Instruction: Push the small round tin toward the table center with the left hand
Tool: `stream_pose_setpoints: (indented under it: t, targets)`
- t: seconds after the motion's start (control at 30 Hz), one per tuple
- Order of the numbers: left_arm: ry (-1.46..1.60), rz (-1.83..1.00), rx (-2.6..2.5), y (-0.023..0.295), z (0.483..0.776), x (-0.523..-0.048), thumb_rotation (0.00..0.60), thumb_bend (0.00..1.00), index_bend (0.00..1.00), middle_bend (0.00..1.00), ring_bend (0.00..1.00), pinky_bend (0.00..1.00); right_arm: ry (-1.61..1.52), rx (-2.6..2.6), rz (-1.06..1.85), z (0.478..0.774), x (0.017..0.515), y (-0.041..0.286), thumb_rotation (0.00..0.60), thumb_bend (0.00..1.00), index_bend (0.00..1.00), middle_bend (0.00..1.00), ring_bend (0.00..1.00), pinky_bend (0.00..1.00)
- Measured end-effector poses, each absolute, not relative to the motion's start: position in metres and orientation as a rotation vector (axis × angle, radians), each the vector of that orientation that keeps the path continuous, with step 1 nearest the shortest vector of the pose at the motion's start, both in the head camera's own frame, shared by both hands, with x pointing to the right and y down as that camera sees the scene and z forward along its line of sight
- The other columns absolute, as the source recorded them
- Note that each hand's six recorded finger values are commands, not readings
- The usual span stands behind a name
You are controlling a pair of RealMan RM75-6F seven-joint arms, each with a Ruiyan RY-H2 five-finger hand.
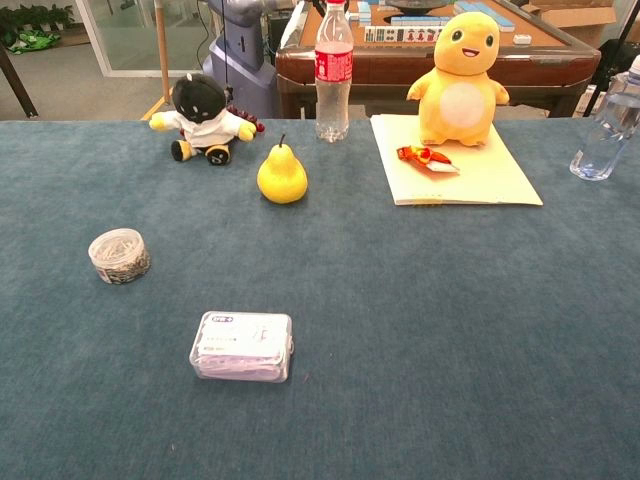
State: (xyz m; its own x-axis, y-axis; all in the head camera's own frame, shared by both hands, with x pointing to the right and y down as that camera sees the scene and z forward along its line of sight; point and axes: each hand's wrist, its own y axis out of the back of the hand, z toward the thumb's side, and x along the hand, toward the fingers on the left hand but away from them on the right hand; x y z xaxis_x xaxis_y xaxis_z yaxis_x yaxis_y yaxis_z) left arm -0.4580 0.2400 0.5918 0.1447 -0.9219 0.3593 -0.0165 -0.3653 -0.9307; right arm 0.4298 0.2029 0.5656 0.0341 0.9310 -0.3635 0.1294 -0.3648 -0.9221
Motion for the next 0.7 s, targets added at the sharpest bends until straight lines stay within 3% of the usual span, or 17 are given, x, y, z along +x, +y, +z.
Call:
stream_pose_setpoints:
  t: [0.3,0.53,0.7]
  targets:
    - [0.931,-1.332,-1.591,0.242,0.595,-0.452,0.6,0.0,0.39,0.51,0.46,0.7,-1.094,-1.596,1.377,0.56,0.425,0.204,0.6,0.73,0.7,0.53,0.47,0.62]
    - [0.942,-1.268,-1.645,0.242,0.597,-0.438,0.6,0.0,0.33,0.5,0.49,0.73,-1.093,-1.549,1.351,0.547,0.427,0.208,0.6,0.58,0.66,0.48,0.44,0.55]
    - [0.913,-1.174,-1.695,0.242,0.601,-0.417,0.6,0.0,0.26,0.39,0.39,0.72,-1.067,-1.52,1.355,0.537,0.428,0.213,0.6,0.43,0.56,0.38,0.34,0.45]
